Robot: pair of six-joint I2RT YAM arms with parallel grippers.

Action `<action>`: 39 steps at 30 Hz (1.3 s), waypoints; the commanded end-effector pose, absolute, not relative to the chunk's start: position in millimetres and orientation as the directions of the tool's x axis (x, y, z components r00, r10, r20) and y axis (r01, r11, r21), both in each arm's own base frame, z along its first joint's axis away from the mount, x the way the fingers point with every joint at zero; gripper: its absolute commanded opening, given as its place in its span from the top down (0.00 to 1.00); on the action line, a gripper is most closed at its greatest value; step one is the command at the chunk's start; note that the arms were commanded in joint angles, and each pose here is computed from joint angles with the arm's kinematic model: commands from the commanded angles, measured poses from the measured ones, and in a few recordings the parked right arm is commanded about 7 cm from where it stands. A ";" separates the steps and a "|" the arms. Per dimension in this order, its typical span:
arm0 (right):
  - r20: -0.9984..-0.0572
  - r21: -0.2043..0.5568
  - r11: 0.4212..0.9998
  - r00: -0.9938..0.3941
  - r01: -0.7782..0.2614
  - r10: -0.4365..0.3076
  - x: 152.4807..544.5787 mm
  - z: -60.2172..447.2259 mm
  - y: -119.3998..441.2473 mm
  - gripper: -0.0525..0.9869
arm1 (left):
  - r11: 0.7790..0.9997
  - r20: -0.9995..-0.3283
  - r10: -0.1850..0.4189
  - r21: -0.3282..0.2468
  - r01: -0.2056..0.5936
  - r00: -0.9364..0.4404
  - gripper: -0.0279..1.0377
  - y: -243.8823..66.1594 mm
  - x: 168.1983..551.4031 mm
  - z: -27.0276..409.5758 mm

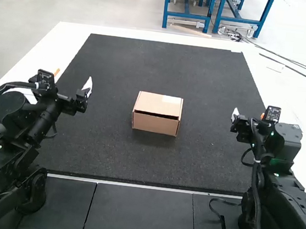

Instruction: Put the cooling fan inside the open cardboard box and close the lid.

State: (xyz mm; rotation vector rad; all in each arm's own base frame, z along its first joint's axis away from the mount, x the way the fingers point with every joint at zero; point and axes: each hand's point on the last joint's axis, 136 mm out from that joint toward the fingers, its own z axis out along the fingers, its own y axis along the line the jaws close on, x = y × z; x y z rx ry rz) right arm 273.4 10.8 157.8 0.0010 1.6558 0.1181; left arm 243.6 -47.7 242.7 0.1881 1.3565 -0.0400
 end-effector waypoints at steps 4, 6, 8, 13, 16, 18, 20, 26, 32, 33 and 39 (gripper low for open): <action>-0.998 0.057 0.990 -0.032 -0.125 0.053 261.5 145.6 22.0 0.08 | 0.980 -0.956 0.078 0.125 0.153 0.282 0.07 -48.5 230.1 249.1; -0.998 0.058 0.991 -0.030 -0.124 0.054 259.4 142.3 21.8 0.08 | 0.982 -0.958 0.083 0.126 0.142 0.273 0.07 -45.9 231.6 245.4; -0.998 0.058 0.991 -0.021 -0.121 0.056 257.2 138.5 21.6 0.08 | 0.983 -0.962 0.088 0.125 0.132 0.258 0.07 -43.7 234.2 237.6; -0.998 0.064 0.991 0.004 -0.117 0.065 252.9 140.2 20.1 0.08 | 0.987 -0.967 0.106 0.131 0.097 0.231 0.07 -34.4 238.5 226.6; -0.997 0.081 0.989 0.002 -0.120 0.082 251.7 139.6 20.4 0.08 | 0.989 -0.969 0.117 0.133 0.059 0.218 0.07 -24.7 240.2 224.4; -0.996 0.090 0.990 -0.024 -0.112 0.088 252.0 133.3 19.0 0.08 | 0.990 -0.972 0.125 0.135 0.035 0.197 0.07 -18.4 241.6 219.9; -0.995 0.093 0.990 -0.038 -0.107 0.090 251.9 130.3 18.8 0.08 | 0.991 -0.975 0.130 0.135 0.015 0.180 0.07 -13.3 242.5 217.0; -0.987 0.140 0.988 -0.093 -0.068 0.134 251.7 116.7 13.8 0.08 | 0.986 -0.985 0.144 0.151 0.069 0.097 0.07 -20.6 245.0 194.6; -0.983 0.165 0.982 -0.065 0.094 0.172 251.7 117.9 -13.8 0.08 | 0.973 -0.996 0.073 0.082 0.216 0.050 0.07 -42.9 242.4 181.3; -0.983 0.161 0.982 -0.067 0.101 0.168 251.5 117.1 -15.1 0.08 | 0.978 -0.996 0.074 0.082 0.190 0.049 0.07 -36.3 243.3 181.7; -0.982 0.143 0.986 -0.113 0.081 0.152 250.7 106.7 -6.4 0.08 | 0.973 -0.993 0.117 0.121 0.198 0.034 0.07 -31.0 243.3 175.7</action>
